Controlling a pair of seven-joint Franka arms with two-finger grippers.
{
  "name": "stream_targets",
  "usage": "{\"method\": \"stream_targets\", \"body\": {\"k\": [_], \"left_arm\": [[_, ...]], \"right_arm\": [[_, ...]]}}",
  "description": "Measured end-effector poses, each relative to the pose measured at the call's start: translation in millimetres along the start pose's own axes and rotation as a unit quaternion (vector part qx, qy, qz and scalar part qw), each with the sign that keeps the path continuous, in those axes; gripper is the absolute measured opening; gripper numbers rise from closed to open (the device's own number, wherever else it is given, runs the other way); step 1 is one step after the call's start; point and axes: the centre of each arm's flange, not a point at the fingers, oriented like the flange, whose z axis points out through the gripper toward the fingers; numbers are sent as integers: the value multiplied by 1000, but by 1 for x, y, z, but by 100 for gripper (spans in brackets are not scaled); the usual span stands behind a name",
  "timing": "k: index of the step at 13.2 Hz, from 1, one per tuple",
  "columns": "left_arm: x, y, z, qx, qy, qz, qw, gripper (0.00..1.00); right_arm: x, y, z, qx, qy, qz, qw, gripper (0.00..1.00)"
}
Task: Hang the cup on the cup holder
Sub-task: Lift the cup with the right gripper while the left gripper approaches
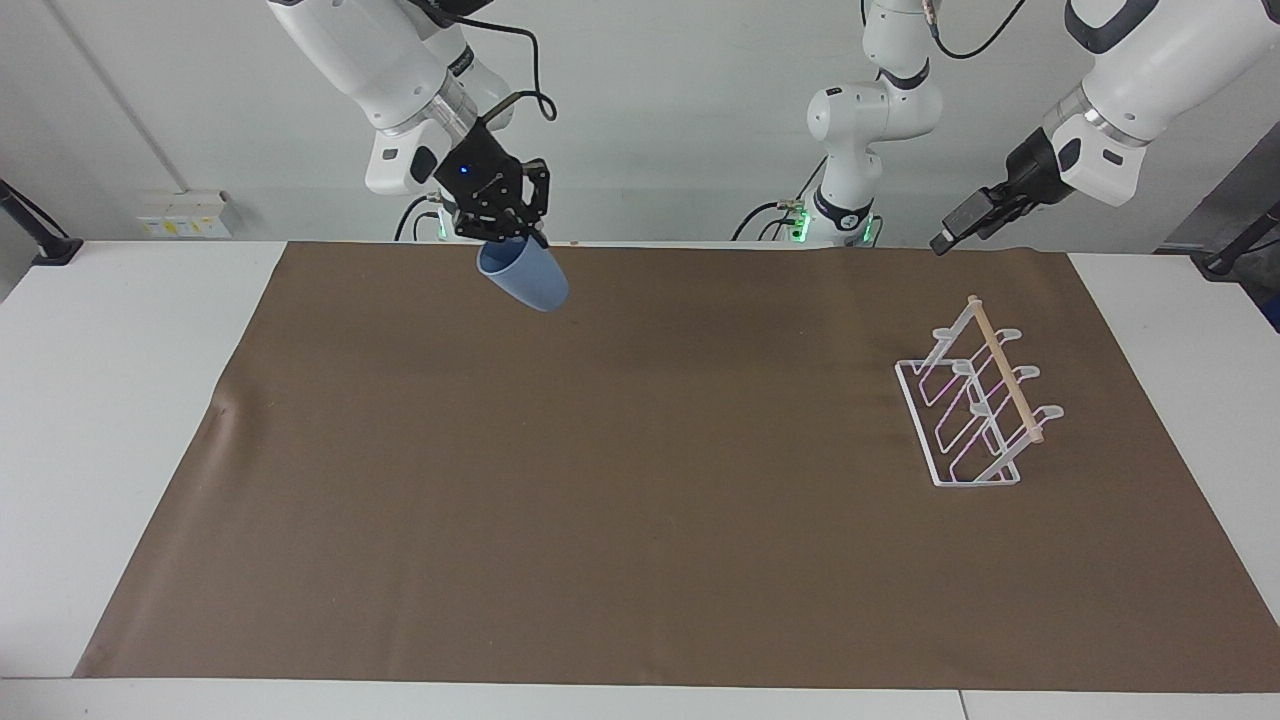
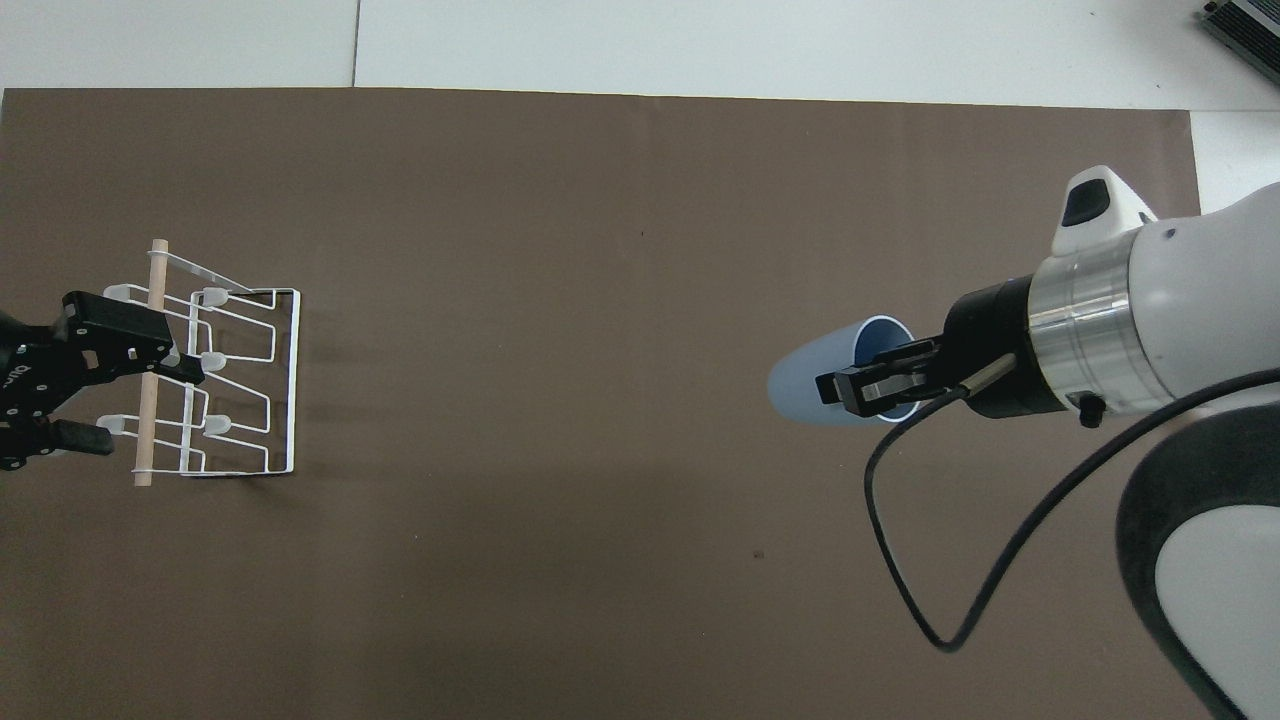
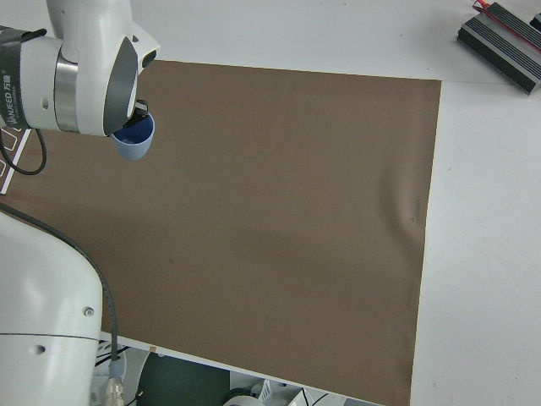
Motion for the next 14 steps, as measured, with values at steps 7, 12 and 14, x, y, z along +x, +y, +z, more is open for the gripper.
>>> {"method": "stream_targets", "body": {"k": [7,12,14], "left_arm": [[-16,3,24,-164,-111,-301,933,100],[-22,13,12,-228,-189,-382,876,100],[-19,11,6,-244,-207,-386,865,100]], "right_arm": [[16,-138,33,167,125,89,974,6],[8,-183,45,256,128,146,947,6],[5,-194,48,262,133,162,942,6]]}}
